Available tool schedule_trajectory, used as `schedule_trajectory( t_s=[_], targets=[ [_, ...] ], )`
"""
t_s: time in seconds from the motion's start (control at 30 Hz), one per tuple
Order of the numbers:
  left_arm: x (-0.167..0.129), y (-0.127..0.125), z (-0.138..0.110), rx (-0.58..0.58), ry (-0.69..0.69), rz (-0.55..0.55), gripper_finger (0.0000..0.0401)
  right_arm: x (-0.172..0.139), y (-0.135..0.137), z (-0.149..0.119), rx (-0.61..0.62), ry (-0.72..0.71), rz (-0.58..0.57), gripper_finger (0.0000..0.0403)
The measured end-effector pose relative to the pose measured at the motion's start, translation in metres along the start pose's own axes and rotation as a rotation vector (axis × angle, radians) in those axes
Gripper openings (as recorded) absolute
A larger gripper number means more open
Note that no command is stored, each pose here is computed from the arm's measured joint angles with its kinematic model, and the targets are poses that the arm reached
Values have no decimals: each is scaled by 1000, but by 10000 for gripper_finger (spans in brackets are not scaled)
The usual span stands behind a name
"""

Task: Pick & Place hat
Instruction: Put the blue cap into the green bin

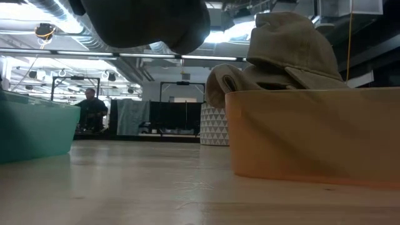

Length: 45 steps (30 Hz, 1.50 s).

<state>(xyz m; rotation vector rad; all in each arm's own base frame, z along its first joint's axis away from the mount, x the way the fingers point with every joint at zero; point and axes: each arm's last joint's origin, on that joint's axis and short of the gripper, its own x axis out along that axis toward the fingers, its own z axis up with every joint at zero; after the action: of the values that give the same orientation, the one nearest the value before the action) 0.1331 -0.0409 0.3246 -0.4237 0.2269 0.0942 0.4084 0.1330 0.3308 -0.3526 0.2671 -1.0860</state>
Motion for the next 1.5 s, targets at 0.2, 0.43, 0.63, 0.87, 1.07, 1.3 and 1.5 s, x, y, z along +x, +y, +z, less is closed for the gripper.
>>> schedule_trajectory(
  t_s=[0.2,0.43,0.63,0.87,1.07,1.3,1.5],
  targets=[
    [0,-5,3,-17,-2,-89,9,2,1,0,26,6,58,204],
    [-2,-9,1,12,7,-123,11,2,3,0,50,12,134,147],
    [-3,-7,-2,30,41,-125,13,-14,1,16,-9,-18,234,19],
    [-9,-8,-5,102,129,-275,25,-47,-12,50,-31,-59,543,21],
    [-14,-10,-1,106,107,-349,43,-55,-33,60,46,87,723,19],
    [-16,-13,2,114,95,-427,100,-57,-36,54,60,226,855,18],
    [-16,-13,2,114,99,-439,174,-60,-34,53,79,276,961,18]
  ],
)
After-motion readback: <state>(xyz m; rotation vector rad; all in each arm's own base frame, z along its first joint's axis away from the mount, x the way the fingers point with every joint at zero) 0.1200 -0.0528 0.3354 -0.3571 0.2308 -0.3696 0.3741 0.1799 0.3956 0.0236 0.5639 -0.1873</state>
